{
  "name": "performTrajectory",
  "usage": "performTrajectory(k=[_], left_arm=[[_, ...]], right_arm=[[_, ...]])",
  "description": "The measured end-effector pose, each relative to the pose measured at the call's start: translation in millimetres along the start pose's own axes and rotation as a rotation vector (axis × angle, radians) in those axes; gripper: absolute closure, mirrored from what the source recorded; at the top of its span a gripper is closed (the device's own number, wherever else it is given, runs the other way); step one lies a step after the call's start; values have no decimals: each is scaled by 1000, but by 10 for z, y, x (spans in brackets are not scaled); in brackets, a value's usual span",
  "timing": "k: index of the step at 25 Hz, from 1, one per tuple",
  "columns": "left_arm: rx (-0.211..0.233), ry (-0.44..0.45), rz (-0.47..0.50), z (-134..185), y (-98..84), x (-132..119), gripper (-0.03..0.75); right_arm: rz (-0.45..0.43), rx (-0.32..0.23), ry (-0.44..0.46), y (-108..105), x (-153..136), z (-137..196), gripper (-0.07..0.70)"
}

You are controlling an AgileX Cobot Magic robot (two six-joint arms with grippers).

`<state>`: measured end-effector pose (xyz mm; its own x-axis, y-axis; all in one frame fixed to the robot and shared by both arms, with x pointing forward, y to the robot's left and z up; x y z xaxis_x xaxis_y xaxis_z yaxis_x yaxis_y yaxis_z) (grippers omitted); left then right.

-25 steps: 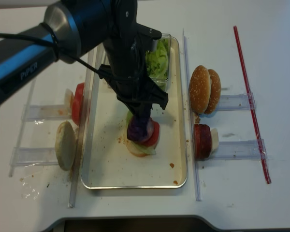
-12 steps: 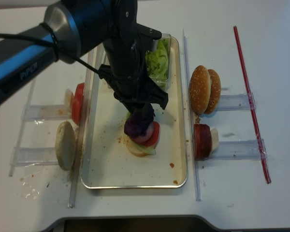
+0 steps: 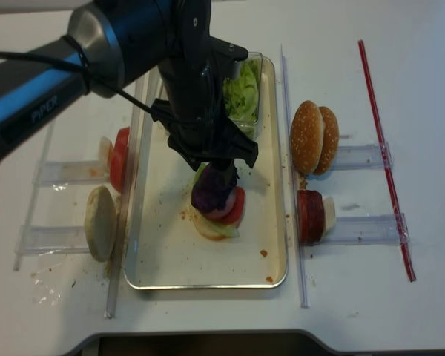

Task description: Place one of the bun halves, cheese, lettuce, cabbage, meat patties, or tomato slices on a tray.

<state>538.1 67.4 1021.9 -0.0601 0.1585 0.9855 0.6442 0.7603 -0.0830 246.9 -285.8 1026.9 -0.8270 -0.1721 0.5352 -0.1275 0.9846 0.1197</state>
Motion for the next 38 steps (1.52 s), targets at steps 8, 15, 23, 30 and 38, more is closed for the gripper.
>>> performTrajectory(k=[8,15,23,30,38], left_arm=[[15,-2,-2,2,1,8,300],[78,-61,-23,59,202,245,300],[207,-140,-94,233,713,594,299],[361,-164,-138,602,1199,791,299],[485,-142,-218,1276,1504,947,301]], right_arm=[[0,0,0,0,0,0,553],[0,0,0,0,0,0,553],[0,0,0,0,0,0,553],[0,0,0,0,0,0,553],[0,0,0,0,0,0,553]])
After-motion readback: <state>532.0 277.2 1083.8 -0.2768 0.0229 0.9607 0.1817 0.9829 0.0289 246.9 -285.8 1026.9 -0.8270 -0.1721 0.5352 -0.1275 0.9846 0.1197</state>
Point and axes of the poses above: a point on each arm's last joint axis where the gripper is mounted, x pointing back along that axis away from the gripper, y along the wrist's bending axis when the last joint is at zero, z = x × y, the point moved 2 cm from there along -x, pointing out along that axis toward the gripper, and after that the axes turned 11 degrees about -x, right-handed, at the moved point
